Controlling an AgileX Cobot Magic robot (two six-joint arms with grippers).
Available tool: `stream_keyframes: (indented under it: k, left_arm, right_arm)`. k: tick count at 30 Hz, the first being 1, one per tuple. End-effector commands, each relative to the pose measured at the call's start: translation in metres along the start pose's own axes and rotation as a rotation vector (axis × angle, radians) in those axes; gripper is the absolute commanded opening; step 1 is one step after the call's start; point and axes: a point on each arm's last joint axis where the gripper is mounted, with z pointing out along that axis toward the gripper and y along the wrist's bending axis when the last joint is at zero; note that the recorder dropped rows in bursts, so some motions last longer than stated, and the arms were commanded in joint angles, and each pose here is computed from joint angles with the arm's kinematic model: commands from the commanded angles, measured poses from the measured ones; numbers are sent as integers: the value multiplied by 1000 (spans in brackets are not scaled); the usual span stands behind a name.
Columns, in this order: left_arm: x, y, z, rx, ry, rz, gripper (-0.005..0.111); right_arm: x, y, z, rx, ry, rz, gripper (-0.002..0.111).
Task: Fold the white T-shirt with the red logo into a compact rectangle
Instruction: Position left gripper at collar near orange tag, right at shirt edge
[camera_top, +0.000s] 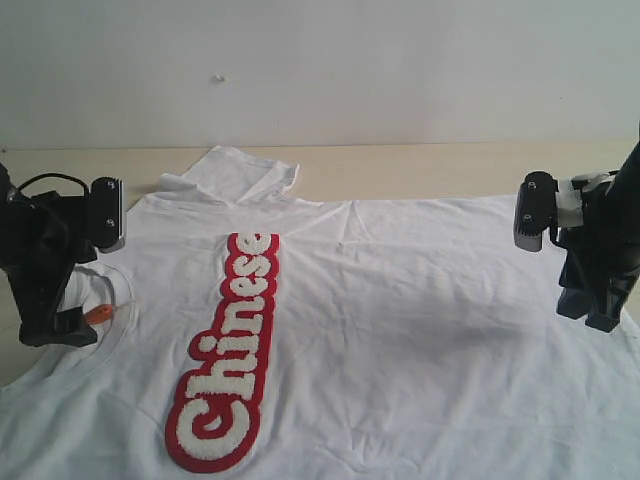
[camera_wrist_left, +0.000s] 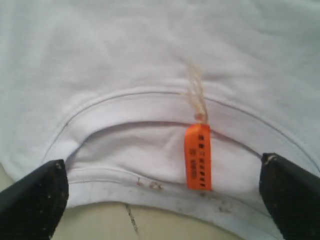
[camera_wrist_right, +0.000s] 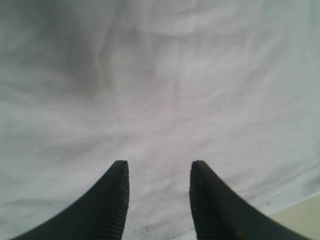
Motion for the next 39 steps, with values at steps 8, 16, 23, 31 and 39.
stream_keyframes:
  k: [8,16,23,31,39]
  left_arm:
    - [-6,-7,-18,51,-54,196,103]
    - [-2,-7,7,123,-16,215,70]
    - [-4,-2,11,117,-35,156,63]
    - [-3,-2,13,123,-38,99,63]
    - [0,-1,13,122,-44,75,63]
  right_arm:
    - [0,1,0,-4,-3,14,41]
    - [0,0,0,-2,-3,14,41]
    - [0,0,0,-1,-4,16,41]
    - [-1,-2,1,20,-12,16,41]
    - [6,1,22,-55,69,-5,41]
